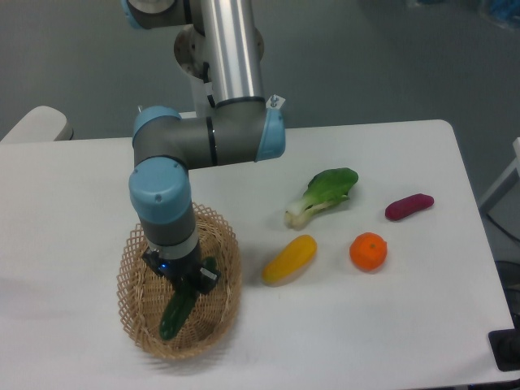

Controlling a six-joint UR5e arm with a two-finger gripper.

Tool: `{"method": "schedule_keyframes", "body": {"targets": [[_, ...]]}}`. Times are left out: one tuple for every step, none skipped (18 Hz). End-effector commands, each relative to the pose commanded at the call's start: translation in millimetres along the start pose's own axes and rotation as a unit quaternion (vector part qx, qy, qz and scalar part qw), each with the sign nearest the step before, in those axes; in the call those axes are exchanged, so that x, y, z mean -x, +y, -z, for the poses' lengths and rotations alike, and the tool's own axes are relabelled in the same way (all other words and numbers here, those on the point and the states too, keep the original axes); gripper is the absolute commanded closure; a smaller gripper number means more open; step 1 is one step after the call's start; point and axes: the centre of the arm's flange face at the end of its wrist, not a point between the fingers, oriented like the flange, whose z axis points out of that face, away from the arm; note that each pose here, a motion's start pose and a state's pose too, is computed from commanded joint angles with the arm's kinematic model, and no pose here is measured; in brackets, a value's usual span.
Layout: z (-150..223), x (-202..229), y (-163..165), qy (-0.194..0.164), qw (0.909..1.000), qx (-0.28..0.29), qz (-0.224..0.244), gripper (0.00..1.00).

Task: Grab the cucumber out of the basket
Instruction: 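Lift the held cucumber up and out of the basket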

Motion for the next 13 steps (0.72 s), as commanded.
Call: {"method": "schedule_keyframes", "body": {"targets": [[7.7, 12.4, 0.9, -0.005, 1.0, -0.003, -0.003, 0.76], [14.9, 26.2, 4.9, -0.008, 0.9999, -0.006, -0.004, 0.76], [19.3, 38.5, 10.5, -0.008, 0.9999, -0.006, -0.008, 0.76], [22.2, 48.4, 18.0, -0.006, 0.9998, -0.003, -0.016, 0.76], [26.9, 58.6, 26.6, -0.005, 0.9996, 0.001, -0.028, 0.76], [30.7, 70.5, 36.6, -0.003, 0.9993, 0.005, -0.036, 0.76], [34.4, 82.7, 46.2, -0.003, 0.999, 0.009, -0.044, 0.76], [35.8, 93.2, 54.8, -0.002, 0.9986, 0.012, -0.051, 0.76], [40.5, 102.3, 62.9, -0.003, 0.9982, 0.013, -0.059, 0.76], [42.2, 113.3, 72.3, -0.003, 0.9977, 0.016, -0.065, 0.76], [42.7, 122.7, 80.6, -0.001, 0.997, 0.019, -0.075, 0.76], [44.7, 131.9, 88.8, -0.001, 0.9961, 0.021, -0.086, 0.76], [44.7, 141.3, 97.1, -0.001, 0.9953, 0.023, -0.094, 0.76]]}}
